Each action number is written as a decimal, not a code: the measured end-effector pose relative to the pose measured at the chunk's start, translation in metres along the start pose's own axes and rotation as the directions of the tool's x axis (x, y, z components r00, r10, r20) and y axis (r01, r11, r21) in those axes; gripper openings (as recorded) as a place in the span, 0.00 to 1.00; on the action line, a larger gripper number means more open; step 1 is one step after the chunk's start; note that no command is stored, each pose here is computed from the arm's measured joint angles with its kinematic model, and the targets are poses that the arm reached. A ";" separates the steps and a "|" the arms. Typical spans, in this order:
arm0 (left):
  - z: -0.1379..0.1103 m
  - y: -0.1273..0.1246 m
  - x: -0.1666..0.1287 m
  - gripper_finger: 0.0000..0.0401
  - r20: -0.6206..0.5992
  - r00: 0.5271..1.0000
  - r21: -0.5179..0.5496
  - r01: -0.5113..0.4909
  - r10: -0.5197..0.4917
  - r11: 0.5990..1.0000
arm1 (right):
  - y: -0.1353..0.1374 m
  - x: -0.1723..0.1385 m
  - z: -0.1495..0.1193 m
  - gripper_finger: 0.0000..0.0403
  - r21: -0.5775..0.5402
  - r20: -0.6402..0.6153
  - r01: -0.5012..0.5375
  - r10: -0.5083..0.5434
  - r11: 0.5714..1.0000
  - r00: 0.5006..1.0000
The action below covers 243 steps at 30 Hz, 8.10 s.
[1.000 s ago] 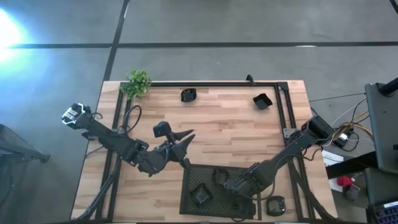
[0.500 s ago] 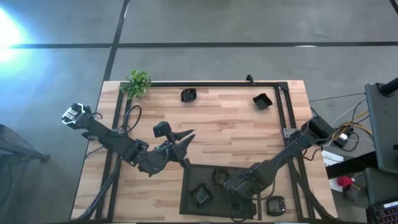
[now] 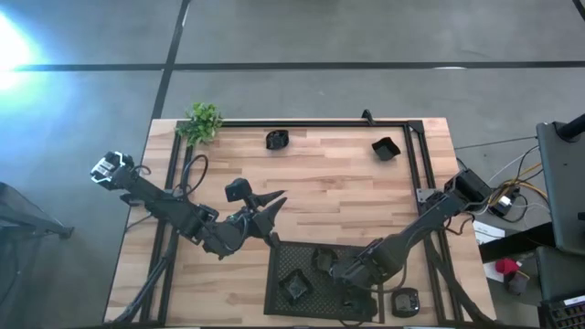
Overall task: Pick & Place Mini shaped plates
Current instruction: Stack the square plate on top of the other square plates on the shelf, then stack the leaf shaped plate on top of the other leaf shaped plates on the shelf
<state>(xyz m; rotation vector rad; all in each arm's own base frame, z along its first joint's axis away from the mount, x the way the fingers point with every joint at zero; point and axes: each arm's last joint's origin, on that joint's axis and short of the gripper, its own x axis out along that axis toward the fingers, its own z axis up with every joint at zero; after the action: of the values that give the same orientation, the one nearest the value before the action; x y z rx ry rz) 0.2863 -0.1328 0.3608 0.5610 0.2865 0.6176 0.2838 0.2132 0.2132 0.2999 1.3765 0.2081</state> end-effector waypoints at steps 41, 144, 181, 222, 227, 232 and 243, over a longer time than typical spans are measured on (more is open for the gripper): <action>0.000 0.000 0.000 0.20 0.000 1.000 0.002 0.000 0.000 1.000 | -0.004 0.024 0.003 0.13 -0.119 -0.088 -0.021 0.010 0.993 0.996; -0.217 0.201 0.188 0.20 -0.620 0.705 -0.586 -0.122 -0.346 0.801 | -0.094 -0.252 -0.033 0.13 0.108 0.569 0.546 -0.502 0.831 0.651; -0.307 0.192 0.252 0.20 -0.569 0.543 -0.735 0.001 -0.617 0.678 | -0.103 -0.259 -0.034 0.13 0.195 0.567 0.595 -0.585 0.780 0.580; -0.322 0.185 0.252 0.20 -0.602 0.588 -0.729 -0.129 -0.541 0.672 | -0.103 -0.259 -0.033 0.13 0.197 0.572 0.592 -0.582 0.782 0.579; -0.324 0.184 0.250 0.20 -0.619 0.574 -0.721 -0.146 -0.536 0.677 | -0.103 -0.259 -0.033 0.13 0.197 0.572 0.591 -0.581 0.782 0.578; -0.328 0.180 0.253 0.20 -0.596 0.572 -0.747 -0.139 -0.563 0.650 | -0.103 -0.259 -0.033 0.13 0.197 0.573 0.591 -0.581 0.782 0.578; -0.343 0.167 0.259 0.20 -0.550 0.537 -0.799 -0.115 -0.640 0.590 | -0.103 -0.259 -0.033 0.13 0.197 0.574 0.590 -0.581 0.783 0.578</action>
<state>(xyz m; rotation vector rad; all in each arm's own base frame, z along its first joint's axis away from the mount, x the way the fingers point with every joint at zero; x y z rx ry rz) 0.2694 0.2792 0.1549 -0.7054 0.9328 0.5501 0.2004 0.0365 0.4149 -0.1265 0.7499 -0.4209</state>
